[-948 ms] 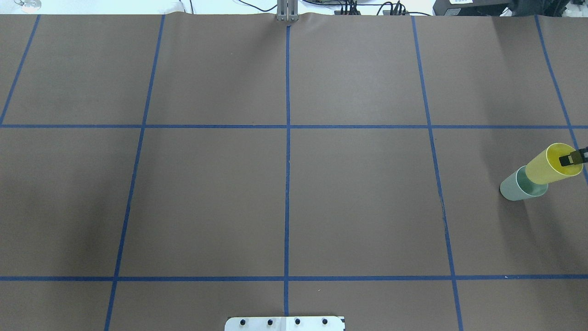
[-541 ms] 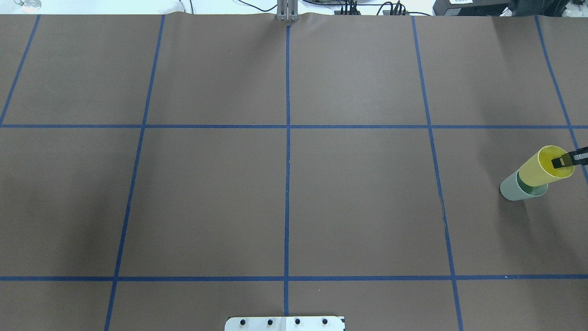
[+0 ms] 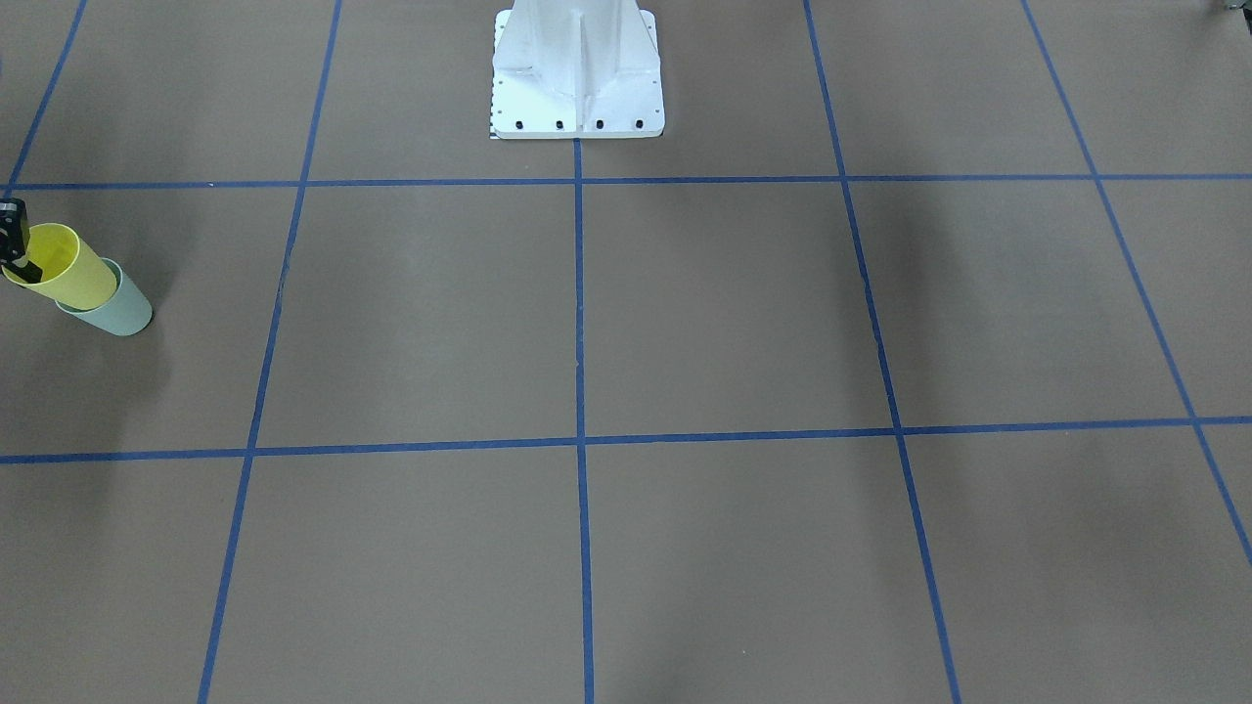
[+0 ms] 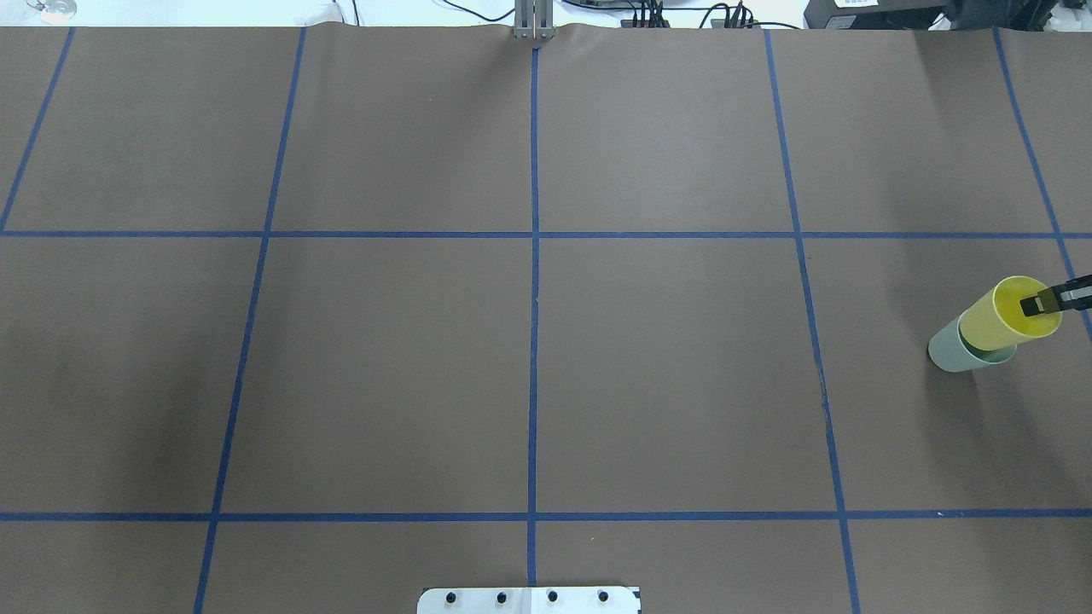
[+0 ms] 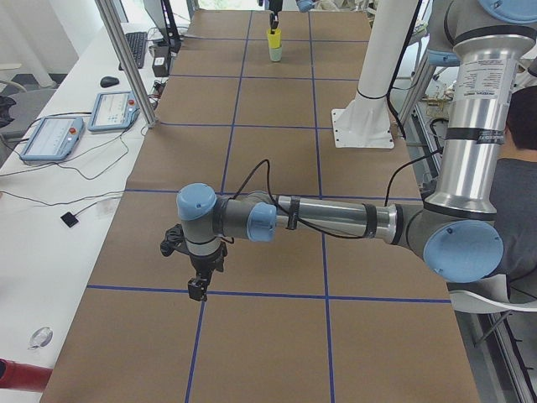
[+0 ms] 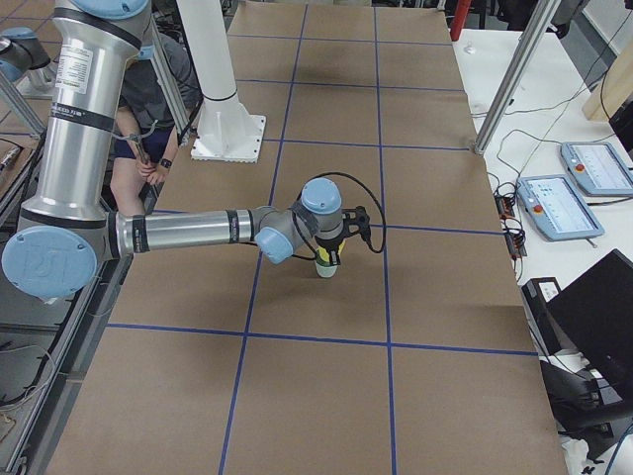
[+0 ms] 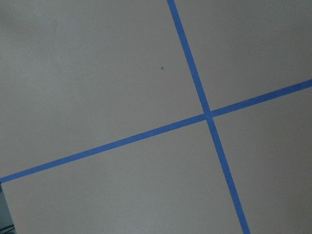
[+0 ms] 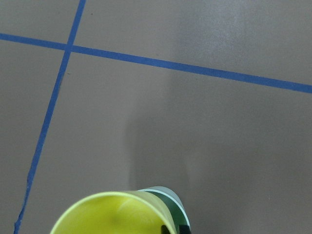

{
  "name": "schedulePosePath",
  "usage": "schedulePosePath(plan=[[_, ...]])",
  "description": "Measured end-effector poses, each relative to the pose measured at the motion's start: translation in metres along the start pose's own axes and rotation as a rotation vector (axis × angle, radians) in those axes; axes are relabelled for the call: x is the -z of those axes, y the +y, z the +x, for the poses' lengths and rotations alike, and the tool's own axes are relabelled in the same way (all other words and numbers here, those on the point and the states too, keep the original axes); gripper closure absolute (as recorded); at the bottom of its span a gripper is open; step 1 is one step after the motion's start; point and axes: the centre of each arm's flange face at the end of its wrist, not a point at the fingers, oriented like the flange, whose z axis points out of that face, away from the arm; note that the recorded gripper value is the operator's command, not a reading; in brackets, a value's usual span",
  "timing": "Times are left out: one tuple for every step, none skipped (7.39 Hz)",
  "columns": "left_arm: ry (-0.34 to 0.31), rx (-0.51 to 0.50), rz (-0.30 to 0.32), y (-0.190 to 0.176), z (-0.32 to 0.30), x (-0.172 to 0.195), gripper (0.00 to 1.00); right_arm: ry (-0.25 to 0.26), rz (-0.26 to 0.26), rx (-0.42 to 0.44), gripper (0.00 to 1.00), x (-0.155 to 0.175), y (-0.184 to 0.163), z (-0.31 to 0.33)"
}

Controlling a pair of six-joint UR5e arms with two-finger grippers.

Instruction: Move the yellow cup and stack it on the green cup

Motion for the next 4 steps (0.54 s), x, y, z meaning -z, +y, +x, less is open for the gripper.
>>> schedulePosePath(plan=[[0.001,0.0,-0.001,-0.0003,0.0,-0.0004,0.0,0.0,0.0,0.006,0.01,-0.0004,0.0001,-0.0002],[0.001,0.0,-0.001,-0.0004,0.0,-0.0005,0.0,0.001,0.0,0.008,0.01,-0.0005,-0.0001,-0.0003],[0.001,0.0,-0.001,-0.0006,0.0,-0.0006,0.0,0.002,0.002,0.011,0.01,-0.0003,-0.0008,-0.001],[0.001,0.0,-0.002,-0.0004,-0.0002,-0.0009,0.0,0.003,0.004,0.01,0.01,0.001,-0.0017,-0.0005]])
